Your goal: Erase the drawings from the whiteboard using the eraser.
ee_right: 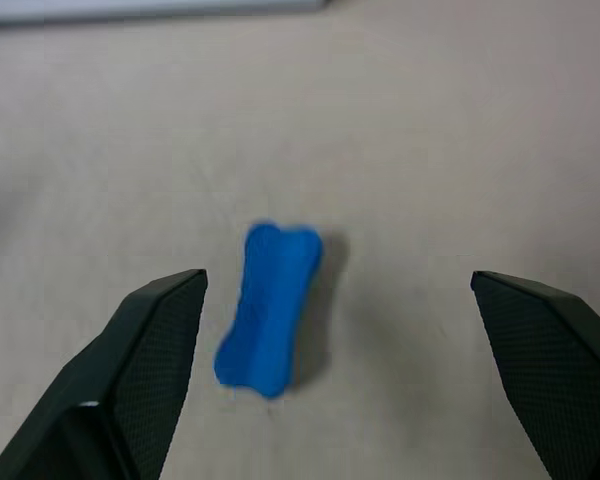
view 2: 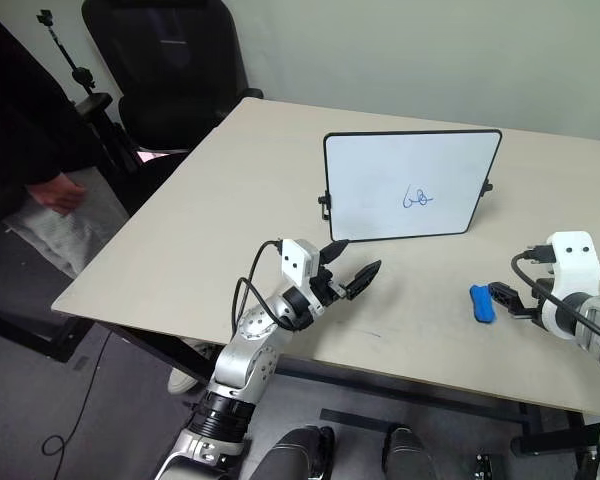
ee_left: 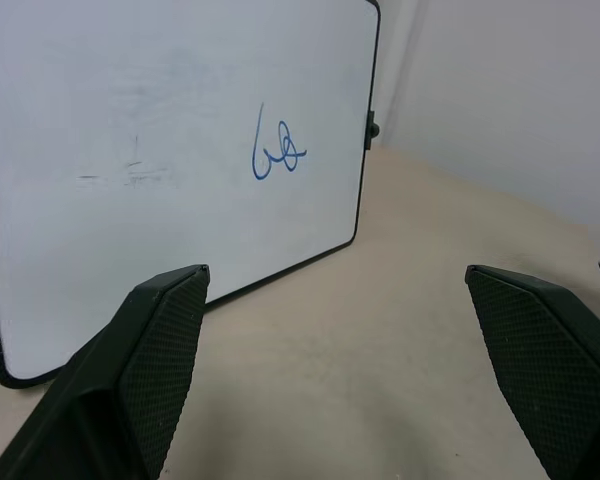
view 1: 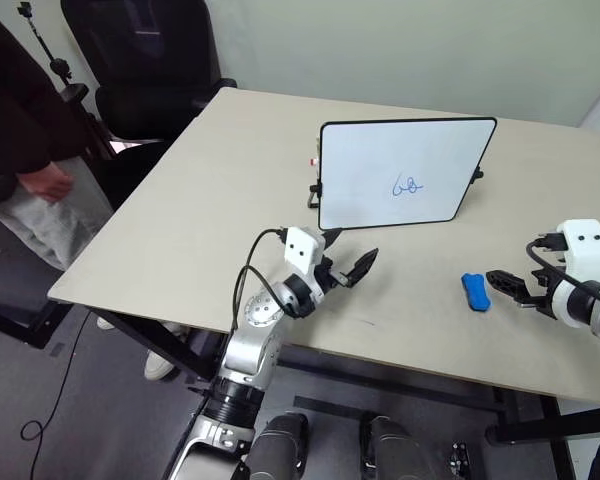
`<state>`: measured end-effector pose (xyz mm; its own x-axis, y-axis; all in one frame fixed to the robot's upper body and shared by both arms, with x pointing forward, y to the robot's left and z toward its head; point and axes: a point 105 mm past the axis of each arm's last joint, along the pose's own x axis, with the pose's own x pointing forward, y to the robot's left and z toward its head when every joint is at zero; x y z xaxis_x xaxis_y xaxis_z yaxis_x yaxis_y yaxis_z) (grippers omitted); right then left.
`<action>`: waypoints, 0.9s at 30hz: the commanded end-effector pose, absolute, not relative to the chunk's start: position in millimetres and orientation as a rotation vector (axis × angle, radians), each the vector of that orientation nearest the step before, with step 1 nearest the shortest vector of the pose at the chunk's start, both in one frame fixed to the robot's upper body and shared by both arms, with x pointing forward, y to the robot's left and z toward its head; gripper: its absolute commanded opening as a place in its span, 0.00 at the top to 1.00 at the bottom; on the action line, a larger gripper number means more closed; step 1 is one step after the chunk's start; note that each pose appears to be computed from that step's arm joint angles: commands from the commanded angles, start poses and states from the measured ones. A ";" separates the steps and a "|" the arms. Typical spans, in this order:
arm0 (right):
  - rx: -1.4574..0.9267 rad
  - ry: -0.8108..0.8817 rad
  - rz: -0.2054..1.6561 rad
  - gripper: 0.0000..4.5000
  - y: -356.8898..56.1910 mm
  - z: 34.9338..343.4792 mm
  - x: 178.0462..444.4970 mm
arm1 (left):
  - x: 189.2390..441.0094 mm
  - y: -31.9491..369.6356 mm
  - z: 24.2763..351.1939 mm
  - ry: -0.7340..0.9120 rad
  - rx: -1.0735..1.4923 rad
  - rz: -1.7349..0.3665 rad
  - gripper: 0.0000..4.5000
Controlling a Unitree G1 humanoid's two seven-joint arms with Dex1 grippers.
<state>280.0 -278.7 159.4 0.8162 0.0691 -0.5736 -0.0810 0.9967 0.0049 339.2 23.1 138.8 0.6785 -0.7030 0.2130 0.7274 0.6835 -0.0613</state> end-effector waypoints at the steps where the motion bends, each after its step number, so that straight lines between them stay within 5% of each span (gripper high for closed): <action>1: 0.000 0.667 0.125 0.00 -276.7 158.8 286.6 | 338.8 27.8 150.1 -0.229 -0.153 -0.802 0.00; 14: -0.064 0.842 0.223 0.00 -252.9 161.7 317.7 | 332.3 24.3 148.1 -0.225 -0.175 -0.801 0.00; 27: -0.035 1.053 0.181 0.00 -264.8 150.9 317.9 | 323.4 15.3 143.2 -0.216 -0.209 -0.792 0.00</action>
